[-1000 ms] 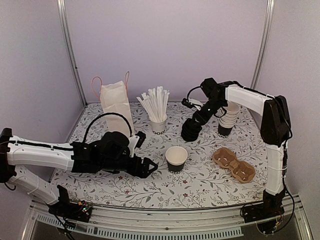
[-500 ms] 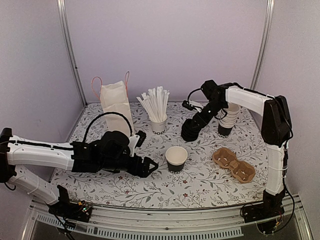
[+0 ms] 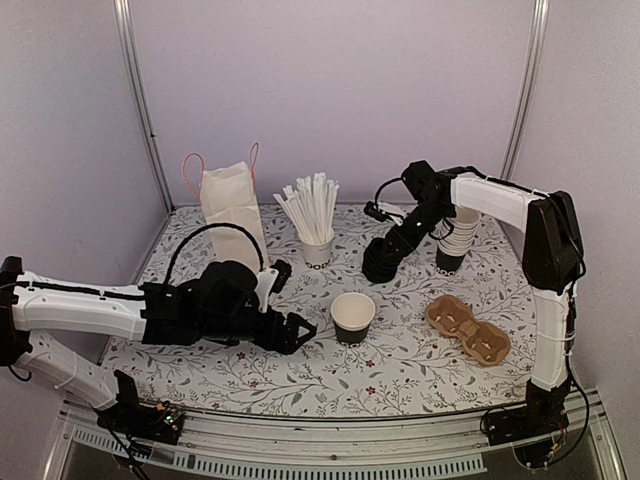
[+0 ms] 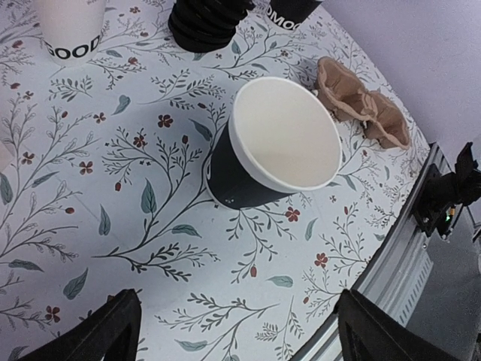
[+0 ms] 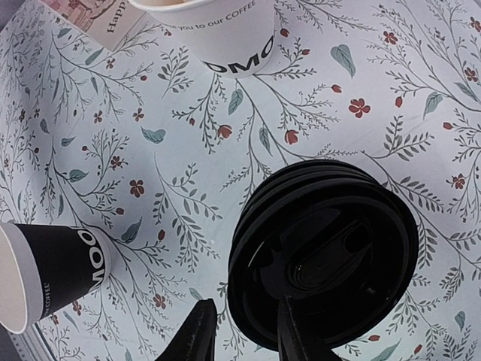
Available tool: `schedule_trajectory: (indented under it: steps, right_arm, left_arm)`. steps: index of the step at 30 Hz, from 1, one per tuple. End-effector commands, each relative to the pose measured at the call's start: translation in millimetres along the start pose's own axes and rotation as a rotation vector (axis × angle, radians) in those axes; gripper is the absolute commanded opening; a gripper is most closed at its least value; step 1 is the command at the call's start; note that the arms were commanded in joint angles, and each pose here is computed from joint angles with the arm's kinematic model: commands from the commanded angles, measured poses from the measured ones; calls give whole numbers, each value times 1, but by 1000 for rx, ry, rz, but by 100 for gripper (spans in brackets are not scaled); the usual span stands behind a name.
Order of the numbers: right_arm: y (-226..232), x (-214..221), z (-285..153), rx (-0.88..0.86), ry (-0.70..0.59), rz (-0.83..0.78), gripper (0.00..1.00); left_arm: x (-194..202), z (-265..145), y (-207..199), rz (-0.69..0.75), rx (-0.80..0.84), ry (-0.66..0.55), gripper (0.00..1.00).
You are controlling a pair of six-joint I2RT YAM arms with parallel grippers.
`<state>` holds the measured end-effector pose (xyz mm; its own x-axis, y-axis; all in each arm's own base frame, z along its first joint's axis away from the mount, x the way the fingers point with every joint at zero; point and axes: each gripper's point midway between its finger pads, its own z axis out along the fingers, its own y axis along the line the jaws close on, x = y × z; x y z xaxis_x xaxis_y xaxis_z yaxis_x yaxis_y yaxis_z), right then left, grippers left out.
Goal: Pack the takeout coffee
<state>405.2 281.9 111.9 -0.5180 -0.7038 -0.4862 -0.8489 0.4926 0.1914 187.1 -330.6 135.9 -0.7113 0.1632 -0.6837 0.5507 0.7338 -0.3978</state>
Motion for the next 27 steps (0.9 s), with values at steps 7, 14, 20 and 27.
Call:
schedule_trajectory:
  steps: [7, 14, 20, 27]
  right_arm:
    - [-4, -5, 12, 7, 2, -25, 30]
    - [-11, -3, 18, 30, 20, -25, 25]
    - [-7, -7, 12, 20, 5, -31, 12]
    - [13, -25, -22, -2, -59, -54, 6]
  left_arm:
    - [-13, -7, -4, -12, 14, -37, 93]
    - [-13, -8, -4, -11, 13, -36, 93]
    - [-14, -6, -4, -5, 10, -35, 93]
    - [-21, -5, -8, 16, 6, -37, 93]
